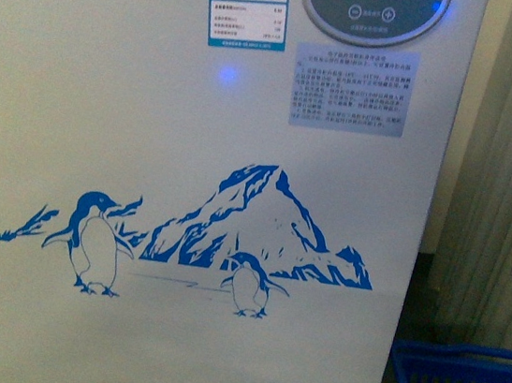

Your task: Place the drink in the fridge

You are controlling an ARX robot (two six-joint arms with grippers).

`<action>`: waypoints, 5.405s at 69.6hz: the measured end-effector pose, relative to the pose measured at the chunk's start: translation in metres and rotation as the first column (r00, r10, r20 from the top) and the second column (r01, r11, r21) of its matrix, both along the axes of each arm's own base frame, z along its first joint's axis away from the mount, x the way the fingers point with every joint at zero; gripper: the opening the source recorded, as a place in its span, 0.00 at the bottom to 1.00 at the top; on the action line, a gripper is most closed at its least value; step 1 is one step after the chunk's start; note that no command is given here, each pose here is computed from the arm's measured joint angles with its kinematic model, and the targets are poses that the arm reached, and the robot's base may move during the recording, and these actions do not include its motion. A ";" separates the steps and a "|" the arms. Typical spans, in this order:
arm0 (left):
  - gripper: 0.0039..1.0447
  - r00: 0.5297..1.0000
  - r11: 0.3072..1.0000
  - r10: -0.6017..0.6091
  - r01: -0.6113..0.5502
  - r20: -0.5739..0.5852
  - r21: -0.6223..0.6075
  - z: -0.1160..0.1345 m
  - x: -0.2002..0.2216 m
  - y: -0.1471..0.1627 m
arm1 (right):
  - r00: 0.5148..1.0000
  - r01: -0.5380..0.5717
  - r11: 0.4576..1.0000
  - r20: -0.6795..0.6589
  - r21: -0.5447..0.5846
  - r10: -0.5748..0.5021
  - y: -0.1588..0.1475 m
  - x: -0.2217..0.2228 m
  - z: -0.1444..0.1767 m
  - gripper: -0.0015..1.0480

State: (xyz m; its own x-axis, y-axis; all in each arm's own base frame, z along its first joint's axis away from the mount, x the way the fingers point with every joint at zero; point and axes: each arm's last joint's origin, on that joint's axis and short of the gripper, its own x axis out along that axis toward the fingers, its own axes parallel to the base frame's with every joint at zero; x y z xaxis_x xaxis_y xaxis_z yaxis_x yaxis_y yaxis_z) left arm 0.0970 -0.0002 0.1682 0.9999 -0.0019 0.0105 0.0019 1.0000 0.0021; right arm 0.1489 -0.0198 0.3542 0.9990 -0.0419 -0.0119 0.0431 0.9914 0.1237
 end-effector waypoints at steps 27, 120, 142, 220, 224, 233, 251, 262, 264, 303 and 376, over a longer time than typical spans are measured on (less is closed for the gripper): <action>0.92 1.000 1.000 0.000 0.000 0.000 0.000 0.000 0.000 0.000 | 0.984 0.034 0.998 0.176 0.048 -0.041 0.008 -0.049 0.008 0.39; 0.92 0.952 0.985 0.122 -0.151 -0.282 -0.083 0.001 0.009 0.002 | 0.987 0.034 0.998 0.153 0.054 -0.042 0.007 -0.045 0.002 0.39; 0.92 0.988 0.981 -0.098 0.116 -0.121 0.152 0.079 0.148 -0.007 | 0.987 0.031 0.998 0.154 0.054 -0.039 0.008 -0.045 0.002 0.39; 0.92 0.809 0.164 -0.475 0.469 -0.347 0.868 0.080 0.356 -0.072 | 0.987 0.031 0.998 0.153 0.054 -0.039 0.008 -0.045 0.002 0.39; 0.92 0.812 0.163 -0.476 0.458 -0.337 0.874 0.081 0.362 -0.073 | 0.987 0.031 0.998 0.153 0.054 -0.039 0.008 -0.045 0.002 0.39; 0.92 0.831 0.162 -0.462 0.422 -0.309 0.892 0.086 0.383 -0.076 | 0.987 0.031 0.998 0.154 0.054 -0.039 0.008 -0.045 0.002 0.39; 0.92 0.899 0.181 -0.376 0.310 -0.226 0.933 0.096 0.435 -0.086 | 0.987 0.031 0.998 0.153 0.054 -0.039 0.008 -0.045 0.002 0.39; 0.92 0.947 0.230 -0.277 0.229 -0.163 0.946 0.100 0.470 -0.091 | 0.987 0.031 0.998 0.154 0.054 -0.039 0.008 -0.045 0.002 0.39; 0.92 0.955 0.245 -0.255 0.216 -0.152 0.945 0.100 0.476 -0.092 | 0.987 0.031 0.998 0.154 0.054 -0.039 0.008 -0.045 0.002 0.39; 0.92 0.986 0.918 0.014 0.055 -0.169 0.392 0.134 0.433 -0.088 | 0.987 0.038 0.998 0.153 0.056 -0.046 0.007 -0.045 0.002 0.39; 0.02 1.000 1.000 -0.002 0.002 -0.013 -0.010 0.028 0.047 0.000 | 0.743 -0.661 0.374 -0.639 -0.651 0.201 0.060 0.189 0.009 0.39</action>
State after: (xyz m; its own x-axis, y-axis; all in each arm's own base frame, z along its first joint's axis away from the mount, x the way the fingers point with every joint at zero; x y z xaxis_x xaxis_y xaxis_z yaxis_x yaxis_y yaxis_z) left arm 0.1438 -0.0004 0.1958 1.0000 -0.0034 -0.0025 0.0034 1.0000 -0.0082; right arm 0.3374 0.0397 0.3636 0.7684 0.1741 -0.6159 -0.6098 0.4912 -0.6220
